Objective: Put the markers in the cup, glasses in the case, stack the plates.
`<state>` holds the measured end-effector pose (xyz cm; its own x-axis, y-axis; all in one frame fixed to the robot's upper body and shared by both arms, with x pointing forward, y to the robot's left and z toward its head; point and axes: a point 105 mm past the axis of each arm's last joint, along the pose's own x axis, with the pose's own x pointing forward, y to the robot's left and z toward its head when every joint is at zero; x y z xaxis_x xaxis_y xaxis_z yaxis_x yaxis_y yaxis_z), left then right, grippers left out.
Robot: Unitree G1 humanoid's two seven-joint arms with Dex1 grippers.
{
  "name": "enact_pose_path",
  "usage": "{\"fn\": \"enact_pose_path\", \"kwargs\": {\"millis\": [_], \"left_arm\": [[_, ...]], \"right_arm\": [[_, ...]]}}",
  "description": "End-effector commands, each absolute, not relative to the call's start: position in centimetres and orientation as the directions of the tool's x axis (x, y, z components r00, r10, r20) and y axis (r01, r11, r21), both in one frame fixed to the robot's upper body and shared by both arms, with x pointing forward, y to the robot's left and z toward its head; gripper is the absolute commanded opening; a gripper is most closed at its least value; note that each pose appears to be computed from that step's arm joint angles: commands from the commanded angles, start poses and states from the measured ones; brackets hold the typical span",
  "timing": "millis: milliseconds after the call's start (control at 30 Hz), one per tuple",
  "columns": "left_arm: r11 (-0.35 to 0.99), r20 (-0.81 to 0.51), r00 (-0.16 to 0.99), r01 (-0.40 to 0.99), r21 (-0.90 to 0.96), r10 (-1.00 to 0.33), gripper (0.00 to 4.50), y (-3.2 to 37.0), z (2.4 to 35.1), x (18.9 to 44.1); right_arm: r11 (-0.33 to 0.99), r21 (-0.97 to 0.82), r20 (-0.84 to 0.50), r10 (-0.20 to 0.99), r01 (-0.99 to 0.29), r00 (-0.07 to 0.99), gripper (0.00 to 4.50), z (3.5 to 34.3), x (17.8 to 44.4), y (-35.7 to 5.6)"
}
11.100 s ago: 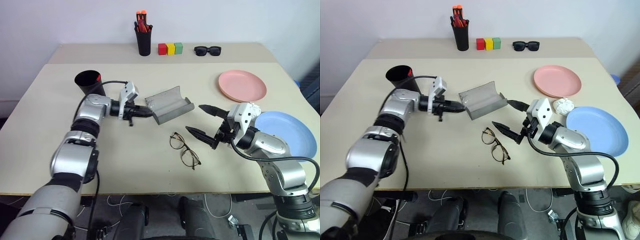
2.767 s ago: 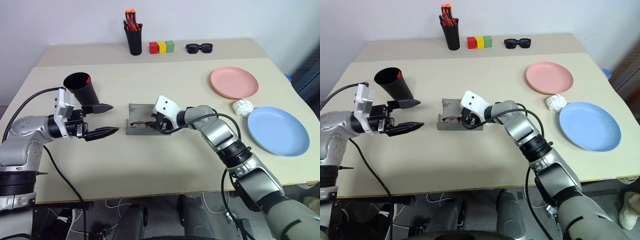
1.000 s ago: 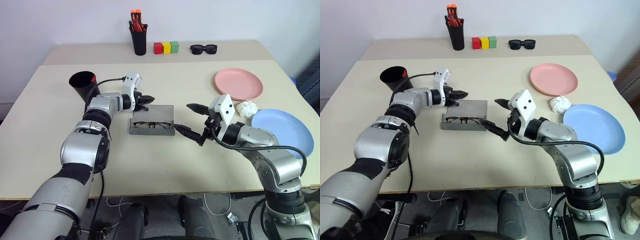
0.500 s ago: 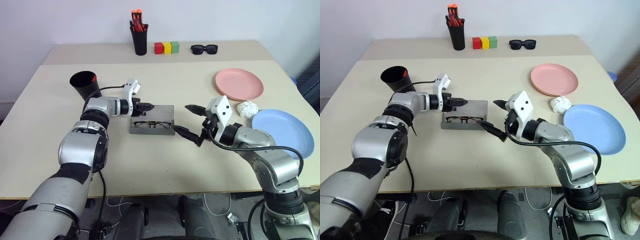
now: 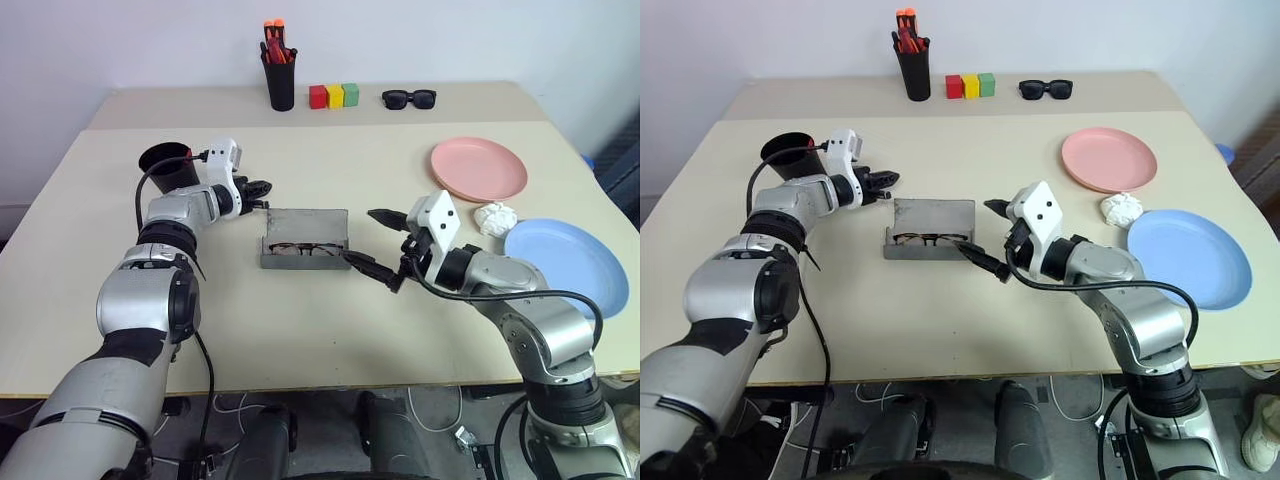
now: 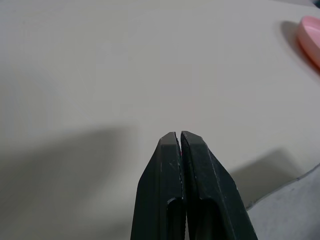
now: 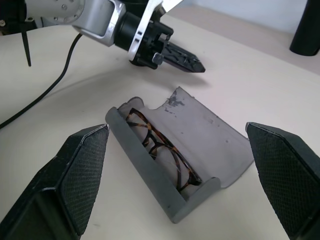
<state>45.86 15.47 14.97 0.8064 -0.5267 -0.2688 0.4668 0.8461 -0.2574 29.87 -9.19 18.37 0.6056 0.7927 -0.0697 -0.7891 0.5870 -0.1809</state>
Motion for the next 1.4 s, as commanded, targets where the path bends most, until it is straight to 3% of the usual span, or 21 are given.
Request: {"fn": "enact_pose_path", "kwargs": {"millis": [33, 367, 667, 933, 1200, 1400], "left_arm": [[0.835, -0.266, 0.8, 0.462, -0.298, -0.538, 0.07, 15.5, 14.0, 45.5], [0.81, -0.323, 0.743, 0.521, -0.271, -0.586, 0.07, 13.5, 12.4, 44.9], [0.774, -0.233, 0.746, 0.549, -0.316, -0.624, 0.07, 13.5, 15.1, 45.3], [0.629, -0.224, 0.606, 0.617, -0.473, -0.763, 0.07, 12.1, 15.1, 43.4], [0.559, -0.235, 0.511, 0.696, -0.451, -0.827, 0.07, 11.6, 14.9, 42.1], [0.725, -0.201, 0.701, 0.624, -0.29, -0.684, 0.07, 12.3, 16.0, 44.8]], "right_arm": [[0.575, -0.223, -0.035, 0.802, -0.787, 0.596, 4.5, 19.5, 29.8, -8.9], [0.58, -0.229, -0.041, 0.796, -0.782, 0.603, 4.5, 19.5, 29.8, -9.0], [0.581, -0.24, -0.05, 0.793, -0.778, 0.607, 4.5, 19.2, 29.9, -8.9], [0.579, -0.243, -0.051, 0.794, -0.778, 0.606, 4.5, 19.2, 30.2, -8.9], [0.582, -0.256, -0.056, 0.789, -0.772, 0.612, 4.5, 19.2, 30.3, -9.2], [0.581, -0.254, -0.059, 0.789, -0.773, 0.612, 4.5, 19.1, 30.3, -9.1]]}}
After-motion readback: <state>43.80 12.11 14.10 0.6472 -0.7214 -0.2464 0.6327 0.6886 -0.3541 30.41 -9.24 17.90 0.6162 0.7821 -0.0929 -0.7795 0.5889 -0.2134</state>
